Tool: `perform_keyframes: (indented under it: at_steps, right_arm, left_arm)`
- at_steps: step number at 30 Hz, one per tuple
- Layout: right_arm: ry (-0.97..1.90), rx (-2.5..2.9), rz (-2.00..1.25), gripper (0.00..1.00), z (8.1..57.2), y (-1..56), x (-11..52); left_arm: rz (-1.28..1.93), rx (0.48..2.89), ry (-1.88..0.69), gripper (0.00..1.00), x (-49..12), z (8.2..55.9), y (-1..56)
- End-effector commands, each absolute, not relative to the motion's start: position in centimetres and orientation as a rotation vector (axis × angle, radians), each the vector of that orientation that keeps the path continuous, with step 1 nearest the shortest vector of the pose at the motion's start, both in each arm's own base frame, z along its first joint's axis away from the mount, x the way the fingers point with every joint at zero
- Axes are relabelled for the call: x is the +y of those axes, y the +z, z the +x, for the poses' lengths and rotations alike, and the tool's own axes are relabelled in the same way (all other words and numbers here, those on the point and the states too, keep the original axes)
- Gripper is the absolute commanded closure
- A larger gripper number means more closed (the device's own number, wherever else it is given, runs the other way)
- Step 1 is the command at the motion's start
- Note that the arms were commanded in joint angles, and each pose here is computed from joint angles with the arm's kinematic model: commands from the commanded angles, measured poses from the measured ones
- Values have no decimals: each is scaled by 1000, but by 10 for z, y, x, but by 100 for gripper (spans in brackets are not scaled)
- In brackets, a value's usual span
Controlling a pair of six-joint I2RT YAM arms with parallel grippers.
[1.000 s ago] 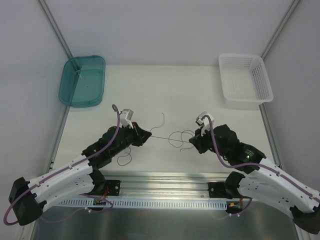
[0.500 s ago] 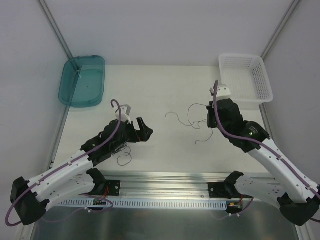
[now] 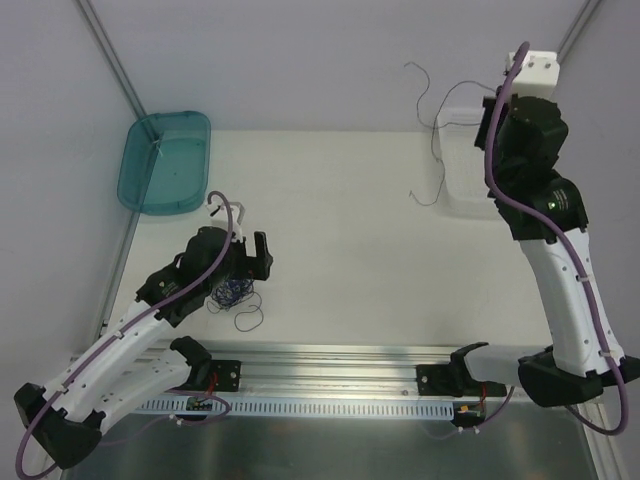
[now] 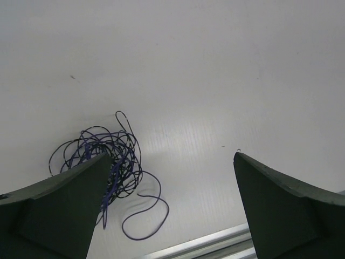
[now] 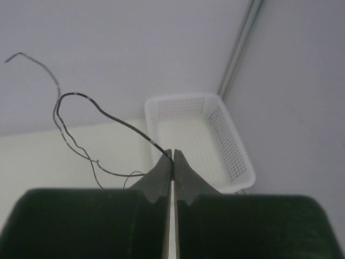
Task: Untangle the cables
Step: Place the cable in the bin.
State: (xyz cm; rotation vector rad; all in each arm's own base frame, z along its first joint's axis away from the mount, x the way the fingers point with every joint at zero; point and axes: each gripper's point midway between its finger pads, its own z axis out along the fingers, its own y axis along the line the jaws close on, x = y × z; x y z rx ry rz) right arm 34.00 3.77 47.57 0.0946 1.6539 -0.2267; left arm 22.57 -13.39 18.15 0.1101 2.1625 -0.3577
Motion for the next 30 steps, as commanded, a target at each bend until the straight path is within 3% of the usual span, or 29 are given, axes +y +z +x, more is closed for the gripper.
perform_keyframes:
  at_steps: [1, 5, 9, 16, 22, 25, 26, 28, 29, 30]
  right_arm:
    - [-387, 1485, 176, 99, 363, 528, 0]
    - [-448, 1445, 235, 99, 399, 535, -28]
    - [-500, 1487, 288, 99, 445, 504, -59]
    - [-507, 1752, 418, 99, 536, 342, -120]
    - [-447, 1918, 716, 98, 540, 240, -165]
    - [-435, 1971, 806, 79, 532, 213, -173]
    - [-440, 1980, 811, 63, 529, 211, -173]
    - [-418, 1980, 804, 46, 522, 221, -168]
    - [-411, 1986, 801, 32, 517, 221, -165]
    - [-381, 1990, 786, 26, 515, 225, -157]
  left_arm:
    - [143, 2129, -212, 1, -107, 223, 182]
    - [92, 2101, -140, 1, -89, 222, 178]
    - [88, 2101, -120, 1, -86, 222, 173]
    - [113, 2139, -98, 1, -87, 224, 164]
    - [124, 2169, -103, 1, -90, 225, 158]
    - [120, 2176, -100, 1, -89, 227, 157]
    - [116, 2178, -98, 1, -89, 227, 157]
    - [113, 2184, -99, 1, -88, 227, 155]
    - [111, 2188, -105, 1, -89, 227, 155]
    - [108, 2189, -110, 1, -90, 227, 155]
